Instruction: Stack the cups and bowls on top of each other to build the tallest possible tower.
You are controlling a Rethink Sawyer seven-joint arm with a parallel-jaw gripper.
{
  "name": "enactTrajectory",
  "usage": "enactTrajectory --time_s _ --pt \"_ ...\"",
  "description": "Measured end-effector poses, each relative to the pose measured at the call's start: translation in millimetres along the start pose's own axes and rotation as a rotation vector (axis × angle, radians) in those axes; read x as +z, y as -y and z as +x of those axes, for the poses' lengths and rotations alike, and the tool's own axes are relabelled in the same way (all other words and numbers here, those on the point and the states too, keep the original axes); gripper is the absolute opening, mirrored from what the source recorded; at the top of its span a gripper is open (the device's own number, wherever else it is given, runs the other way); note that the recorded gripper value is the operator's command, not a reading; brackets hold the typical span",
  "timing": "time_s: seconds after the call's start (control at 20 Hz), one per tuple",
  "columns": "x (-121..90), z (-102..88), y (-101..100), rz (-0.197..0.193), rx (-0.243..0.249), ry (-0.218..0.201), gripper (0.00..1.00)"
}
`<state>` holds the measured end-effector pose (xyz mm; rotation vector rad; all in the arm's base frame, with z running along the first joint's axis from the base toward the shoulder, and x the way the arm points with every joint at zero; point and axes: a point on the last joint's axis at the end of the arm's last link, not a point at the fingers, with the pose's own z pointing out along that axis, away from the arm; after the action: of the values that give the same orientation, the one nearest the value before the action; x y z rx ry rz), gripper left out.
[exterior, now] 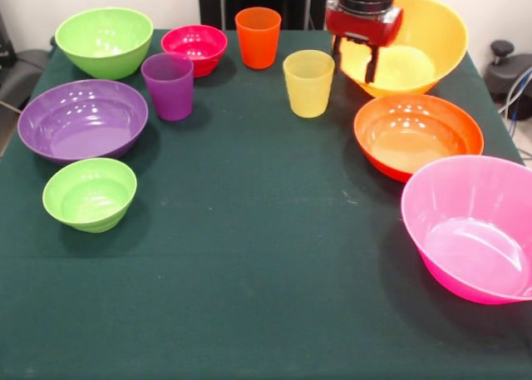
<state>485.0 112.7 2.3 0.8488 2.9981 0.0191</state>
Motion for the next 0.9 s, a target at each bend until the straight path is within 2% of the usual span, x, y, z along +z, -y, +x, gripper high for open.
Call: enactTrajectory --time_s 0.1,0.7,0.9 --pt "1 -5.7 10 0.010 0.021 0.002 1.00" --pt "-8 -31.8 30 0.004 0.080 0.023 1.00" --pt "-12 -35.0 31 0.000 0.070 0.035 1.00"
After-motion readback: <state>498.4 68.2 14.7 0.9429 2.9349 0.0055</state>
